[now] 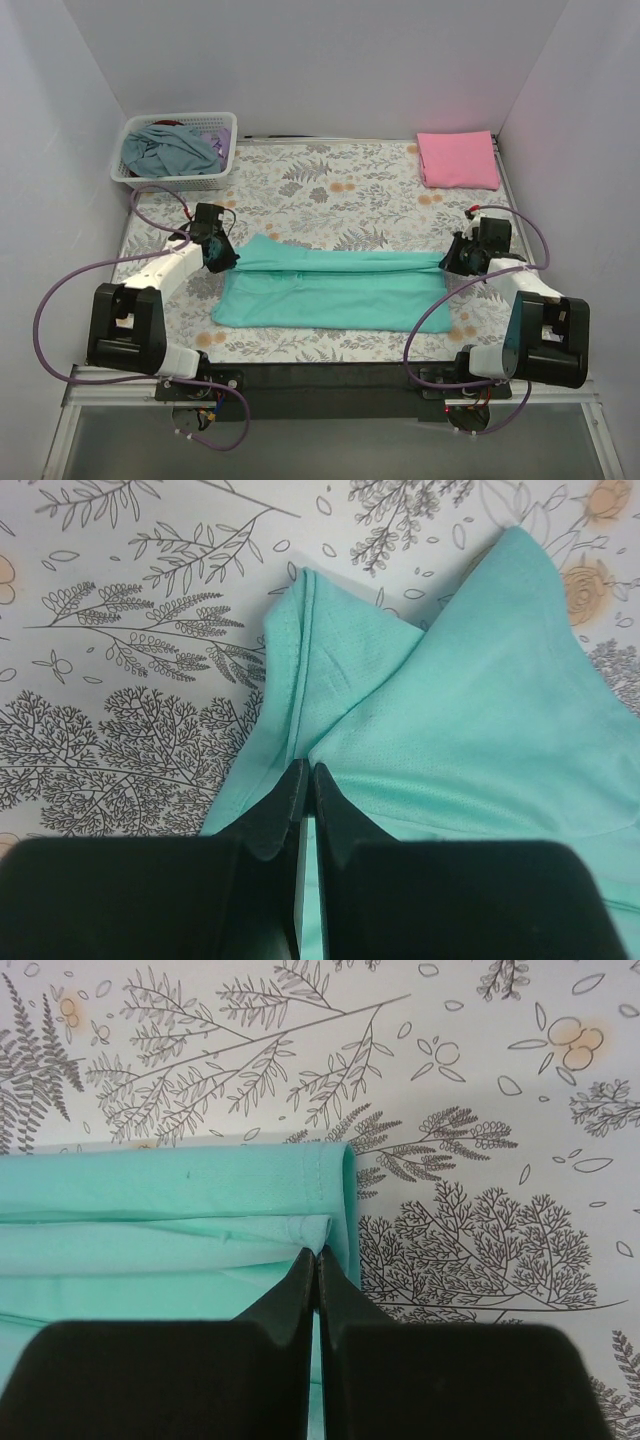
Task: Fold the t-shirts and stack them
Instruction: Fold the tshirt
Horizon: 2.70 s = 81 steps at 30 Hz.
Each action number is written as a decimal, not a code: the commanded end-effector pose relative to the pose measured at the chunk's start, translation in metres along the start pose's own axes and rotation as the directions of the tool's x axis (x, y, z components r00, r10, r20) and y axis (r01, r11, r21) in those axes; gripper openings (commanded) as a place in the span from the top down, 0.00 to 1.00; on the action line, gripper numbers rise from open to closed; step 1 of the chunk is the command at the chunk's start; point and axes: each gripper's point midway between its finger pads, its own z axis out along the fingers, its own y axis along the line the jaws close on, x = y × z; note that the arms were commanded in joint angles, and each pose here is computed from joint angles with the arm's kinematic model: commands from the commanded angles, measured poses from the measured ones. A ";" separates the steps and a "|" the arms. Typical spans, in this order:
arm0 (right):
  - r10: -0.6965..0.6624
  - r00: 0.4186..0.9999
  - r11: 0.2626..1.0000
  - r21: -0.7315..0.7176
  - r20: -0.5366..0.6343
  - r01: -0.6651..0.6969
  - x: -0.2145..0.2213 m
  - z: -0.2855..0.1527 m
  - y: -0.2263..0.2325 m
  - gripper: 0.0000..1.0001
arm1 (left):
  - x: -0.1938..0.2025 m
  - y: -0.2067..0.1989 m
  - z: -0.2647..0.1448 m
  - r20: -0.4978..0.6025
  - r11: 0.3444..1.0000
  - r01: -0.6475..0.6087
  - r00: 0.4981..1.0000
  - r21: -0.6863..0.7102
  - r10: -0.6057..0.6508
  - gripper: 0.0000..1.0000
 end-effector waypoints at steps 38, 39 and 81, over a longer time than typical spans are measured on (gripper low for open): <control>-0.074 0.996 0.984 -0.155 0.056 0.082 0.018 -0.046 0.084 0.40 | -0.063 -0.076 0.008 0.138 0.969 -0.245 0.960 -0.016 0.245 0.43; -0.080 0.995 0.983 -0.163 0.052 0.088 0.020 -0.046 0.087 0.40 | -0.064 -0.074 0.014 0.133 0.968 -0.250 0.958 -0.034 0.253 0.43; -0.199 0.978 0.926 -0.314 0.070 0.211 0.034 -0.063 0.121 0.41 | 0.000 -0.083 -0.034 0.009 0.955 -0.228 0.973 0.190 0.230 1.00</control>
